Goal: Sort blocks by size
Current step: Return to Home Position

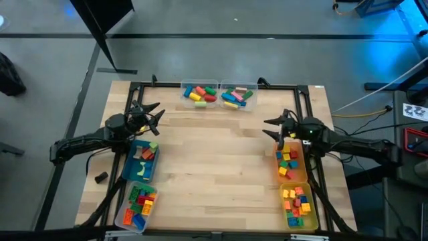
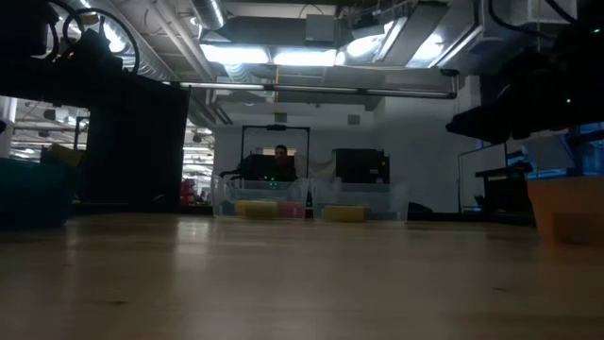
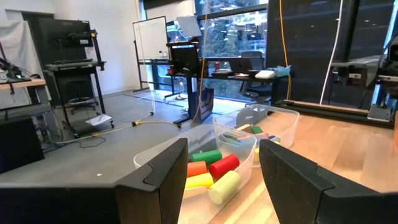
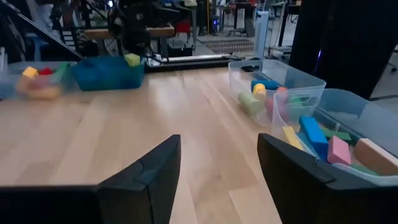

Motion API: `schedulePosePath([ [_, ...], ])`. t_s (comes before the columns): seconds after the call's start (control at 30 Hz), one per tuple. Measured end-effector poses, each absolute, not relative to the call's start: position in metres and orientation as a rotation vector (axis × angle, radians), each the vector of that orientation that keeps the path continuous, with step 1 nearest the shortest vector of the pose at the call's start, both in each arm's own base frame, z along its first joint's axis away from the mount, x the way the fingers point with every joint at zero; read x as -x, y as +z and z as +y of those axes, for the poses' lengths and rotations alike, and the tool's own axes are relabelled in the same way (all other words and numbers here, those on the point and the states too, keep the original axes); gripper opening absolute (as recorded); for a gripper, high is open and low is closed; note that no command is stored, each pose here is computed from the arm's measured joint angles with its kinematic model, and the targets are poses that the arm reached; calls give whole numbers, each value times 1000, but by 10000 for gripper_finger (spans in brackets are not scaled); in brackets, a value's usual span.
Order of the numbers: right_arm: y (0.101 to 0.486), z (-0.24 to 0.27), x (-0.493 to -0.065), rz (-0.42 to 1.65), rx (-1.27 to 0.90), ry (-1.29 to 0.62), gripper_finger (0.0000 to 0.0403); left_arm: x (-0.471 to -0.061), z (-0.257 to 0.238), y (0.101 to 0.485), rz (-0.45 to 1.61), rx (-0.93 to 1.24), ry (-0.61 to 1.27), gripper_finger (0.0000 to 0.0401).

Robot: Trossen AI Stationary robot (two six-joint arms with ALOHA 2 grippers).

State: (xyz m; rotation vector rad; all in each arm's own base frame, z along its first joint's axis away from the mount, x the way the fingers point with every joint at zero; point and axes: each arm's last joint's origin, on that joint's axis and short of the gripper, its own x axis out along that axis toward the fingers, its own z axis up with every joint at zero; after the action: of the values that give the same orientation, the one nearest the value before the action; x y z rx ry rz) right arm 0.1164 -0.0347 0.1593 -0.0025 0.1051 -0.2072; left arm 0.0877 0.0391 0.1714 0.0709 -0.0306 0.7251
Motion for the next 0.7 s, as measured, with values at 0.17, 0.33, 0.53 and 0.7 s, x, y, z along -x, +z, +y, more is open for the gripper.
schedulePosePath([
  [0.17, 162, -32, -110, 82, 5, -208, 214, -88, 39, 171, -31, -71, 725, 184],
  [0.33, 160, -30, -103, 82, -70, -211, 214, -88, 39, 171, -31, -71, 725, 184],
  [0.53, 165, -30, -96, -2, -152, -258, 214, -88, 39, 172, -31, -71, 725, 184],
  [0.7, 169, -30, -93, -56, -145, -296, 214, -88, 39, 172, -31, -71, 725, 184],
])
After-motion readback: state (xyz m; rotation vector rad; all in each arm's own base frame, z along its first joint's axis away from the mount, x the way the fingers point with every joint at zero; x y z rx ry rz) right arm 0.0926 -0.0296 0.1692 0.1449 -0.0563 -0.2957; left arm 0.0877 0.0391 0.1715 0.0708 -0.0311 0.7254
